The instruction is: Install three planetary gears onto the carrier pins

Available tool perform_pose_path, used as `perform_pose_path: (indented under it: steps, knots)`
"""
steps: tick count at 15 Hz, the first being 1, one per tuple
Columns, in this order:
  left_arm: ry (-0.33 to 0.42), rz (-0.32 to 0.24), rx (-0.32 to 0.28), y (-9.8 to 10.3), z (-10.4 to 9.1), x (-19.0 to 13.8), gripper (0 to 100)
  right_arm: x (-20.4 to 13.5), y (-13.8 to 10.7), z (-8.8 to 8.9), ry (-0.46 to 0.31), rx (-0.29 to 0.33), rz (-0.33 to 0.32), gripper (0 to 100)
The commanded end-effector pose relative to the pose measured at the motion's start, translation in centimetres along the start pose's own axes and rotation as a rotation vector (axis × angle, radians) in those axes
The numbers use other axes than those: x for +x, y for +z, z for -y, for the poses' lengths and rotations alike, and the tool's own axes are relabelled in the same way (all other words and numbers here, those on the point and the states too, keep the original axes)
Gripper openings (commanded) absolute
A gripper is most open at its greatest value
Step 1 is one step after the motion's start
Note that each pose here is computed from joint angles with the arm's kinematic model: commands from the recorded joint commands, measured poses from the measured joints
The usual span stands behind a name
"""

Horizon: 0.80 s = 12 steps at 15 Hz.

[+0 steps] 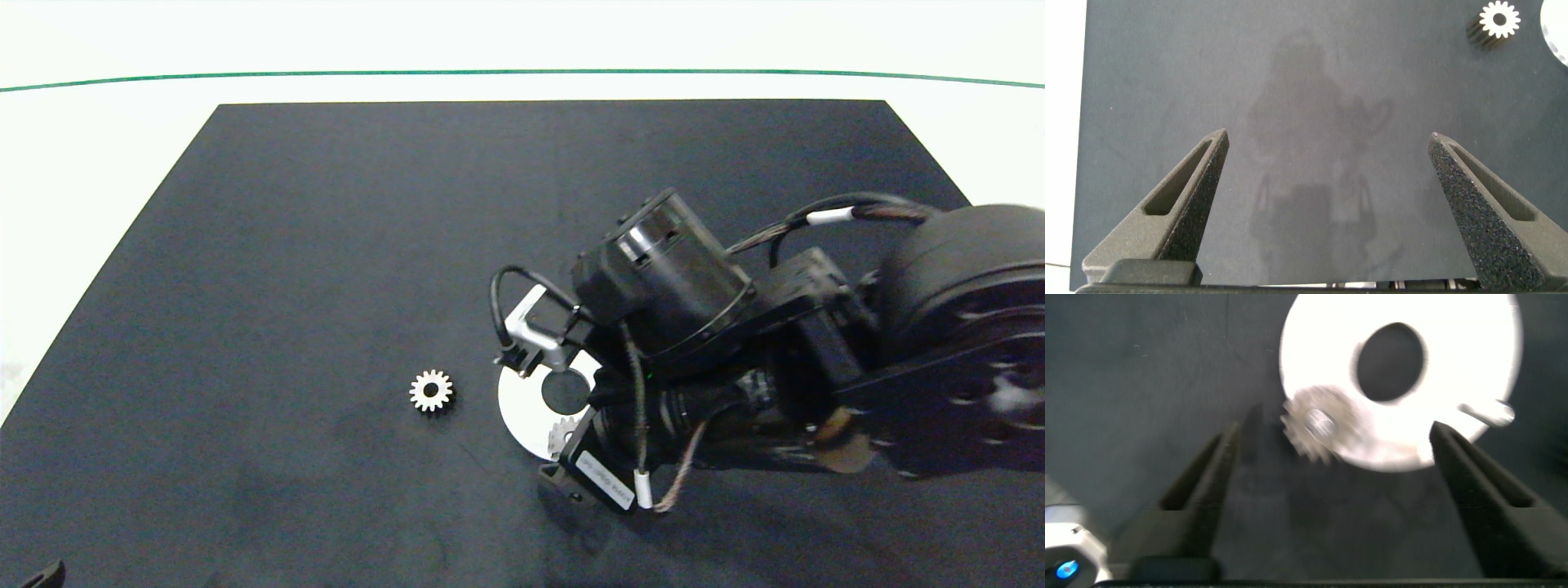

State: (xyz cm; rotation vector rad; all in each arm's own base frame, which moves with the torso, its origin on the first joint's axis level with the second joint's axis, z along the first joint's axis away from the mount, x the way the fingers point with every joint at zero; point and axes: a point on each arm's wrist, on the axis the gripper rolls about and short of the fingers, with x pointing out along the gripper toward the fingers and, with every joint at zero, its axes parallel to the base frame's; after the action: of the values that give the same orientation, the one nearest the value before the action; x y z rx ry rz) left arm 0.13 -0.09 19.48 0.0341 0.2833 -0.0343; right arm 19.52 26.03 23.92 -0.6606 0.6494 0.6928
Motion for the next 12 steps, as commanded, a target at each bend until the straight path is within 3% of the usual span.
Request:
perform_pose_path:
  steps: [1,3,5,8,12]
  knots:
    - [-0.008,-0.007,0.002,-0.1,0.0,0.1,100,-9.1,-2.9,8.6,-0.189,0.227,0.146,100]
    - [-0.010,-0.013,0.000,-0.3,0.0,0.1,100,-8.7,-5.0,12.8,-0.199,0.338,0.123,100]
    - [-0.008,-0.009,0.000,-0.2,0.0,0.1,100,-6.3,-5.9,14.9,-0.187,0.395,0.065,100]
    - [-0.008,-0.004,0.001,-0.1,0.0,0.0,100,-3.0,-5.9,15.8,-0.157,0.412,0.014,100]
    - [-0.007,-0.004,0.000,-0.1,0.0,0.0,100,-0.3,-5.1,16.6,-0.152,0.408,0.009,100]
